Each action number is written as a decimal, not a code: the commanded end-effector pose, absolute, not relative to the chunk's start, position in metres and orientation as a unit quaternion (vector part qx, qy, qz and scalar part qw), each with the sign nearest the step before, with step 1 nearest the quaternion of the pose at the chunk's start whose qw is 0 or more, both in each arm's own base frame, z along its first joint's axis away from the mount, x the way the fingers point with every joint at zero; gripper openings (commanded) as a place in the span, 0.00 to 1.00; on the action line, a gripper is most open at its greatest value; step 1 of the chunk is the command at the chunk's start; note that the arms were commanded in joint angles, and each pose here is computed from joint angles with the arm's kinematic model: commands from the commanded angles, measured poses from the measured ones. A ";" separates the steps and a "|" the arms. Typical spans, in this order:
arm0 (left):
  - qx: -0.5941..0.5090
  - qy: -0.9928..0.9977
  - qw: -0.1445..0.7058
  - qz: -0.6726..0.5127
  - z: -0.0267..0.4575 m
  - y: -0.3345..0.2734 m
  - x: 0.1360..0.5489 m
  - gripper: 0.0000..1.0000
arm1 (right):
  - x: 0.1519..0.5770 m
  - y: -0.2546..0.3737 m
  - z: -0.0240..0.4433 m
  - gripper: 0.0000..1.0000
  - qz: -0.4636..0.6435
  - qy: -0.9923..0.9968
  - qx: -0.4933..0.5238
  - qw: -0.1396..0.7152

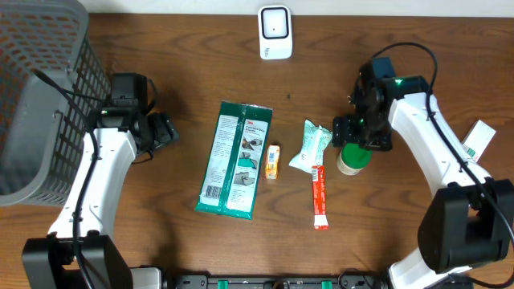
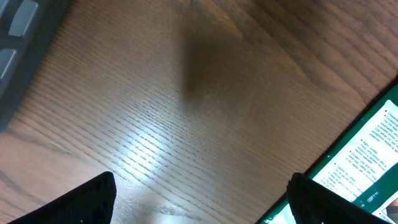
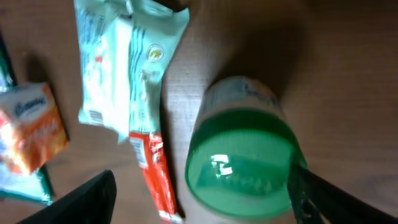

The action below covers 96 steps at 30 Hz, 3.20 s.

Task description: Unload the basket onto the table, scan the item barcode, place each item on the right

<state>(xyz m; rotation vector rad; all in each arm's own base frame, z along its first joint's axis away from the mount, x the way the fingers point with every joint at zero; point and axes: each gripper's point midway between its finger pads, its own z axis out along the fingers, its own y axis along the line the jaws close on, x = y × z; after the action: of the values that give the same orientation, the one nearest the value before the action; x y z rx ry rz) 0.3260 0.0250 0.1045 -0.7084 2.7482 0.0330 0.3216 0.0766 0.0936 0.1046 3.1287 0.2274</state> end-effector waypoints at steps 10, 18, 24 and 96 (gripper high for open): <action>-0.247 0.956 0.157 0.019 0.107 0.029 0.327 0.89 | 0.321 0.061 0.112 0.95 0.027 0.999 0.034 0.013; -0.247 0.956 0.157 0.019 0.107 0.029 0.327 0.89 | 0.316 0.057 0.081 0.94 0.022 0.999 0.036 0.000; -0.247 0.956 0.157 0.019 0.107 0.029 0.327 0.89 | 0.314 0.057 0.065 0.88 0.022 1.000 0.016 0.002; -0.247 0.956 0.157 0.019 0.107 0.029 0.327 0.89 | 0.304 0.057 0.012 0.63 0.025 0.993 -0.110 0.027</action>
<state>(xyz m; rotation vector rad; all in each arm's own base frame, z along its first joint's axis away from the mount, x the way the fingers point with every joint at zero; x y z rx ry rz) 0.3260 0.0250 0.1045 -0.7084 2.7482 0.0330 0.3111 0.0584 0.0197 -0.3209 3.0471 0.0806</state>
